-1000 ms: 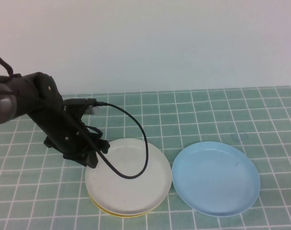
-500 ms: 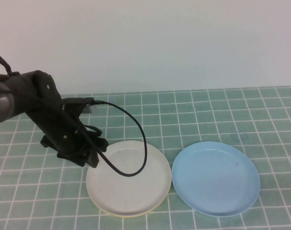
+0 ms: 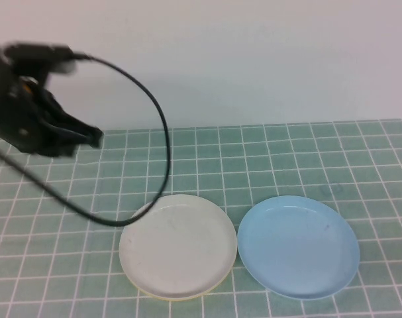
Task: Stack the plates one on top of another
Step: Pick up the blue plate
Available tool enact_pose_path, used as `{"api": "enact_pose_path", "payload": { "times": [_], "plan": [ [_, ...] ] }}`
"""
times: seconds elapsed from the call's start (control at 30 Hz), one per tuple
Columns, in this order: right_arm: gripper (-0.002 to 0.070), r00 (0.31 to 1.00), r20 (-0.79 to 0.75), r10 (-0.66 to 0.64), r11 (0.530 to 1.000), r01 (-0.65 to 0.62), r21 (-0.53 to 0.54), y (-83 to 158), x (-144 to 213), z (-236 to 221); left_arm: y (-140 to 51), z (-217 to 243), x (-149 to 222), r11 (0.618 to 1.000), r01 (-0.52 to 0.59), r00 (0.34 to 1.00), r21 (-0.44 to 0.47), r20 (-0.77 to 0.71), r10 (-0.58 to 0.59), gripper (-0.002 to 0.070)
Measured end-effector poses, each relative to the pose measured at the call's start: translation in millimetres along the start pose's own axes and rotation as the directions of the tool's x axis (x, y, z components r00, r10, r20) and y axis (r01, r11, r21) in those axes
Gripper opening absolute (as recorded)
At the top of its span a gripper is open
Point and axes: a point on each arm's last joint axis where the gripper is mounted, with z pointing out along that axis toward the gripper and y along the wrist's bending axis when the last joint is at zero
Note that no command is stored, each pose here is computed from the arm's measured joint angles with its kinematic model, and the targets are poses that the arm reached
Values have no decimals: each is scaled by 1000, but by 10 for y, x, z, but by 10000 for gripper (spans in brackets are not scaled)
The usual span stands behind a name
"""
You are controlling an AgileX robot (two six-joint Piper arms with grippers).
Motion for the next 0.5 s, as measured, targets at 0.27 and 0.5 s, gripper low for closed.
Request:
{"api": "enact_pose_path", "payload": {
  "times": [0.27,0.5],
  "plan": [
    [-2,989,-141,-54,992,37,-120,-65,-195,372,115,-1337,285,995,30,950,-97,312,2,1],
    [-1,966,-216,-141,980,106,-167,-65,-612,790,110,-2160,750,993,78,859,-91,512,-21,0]
  ]
}}
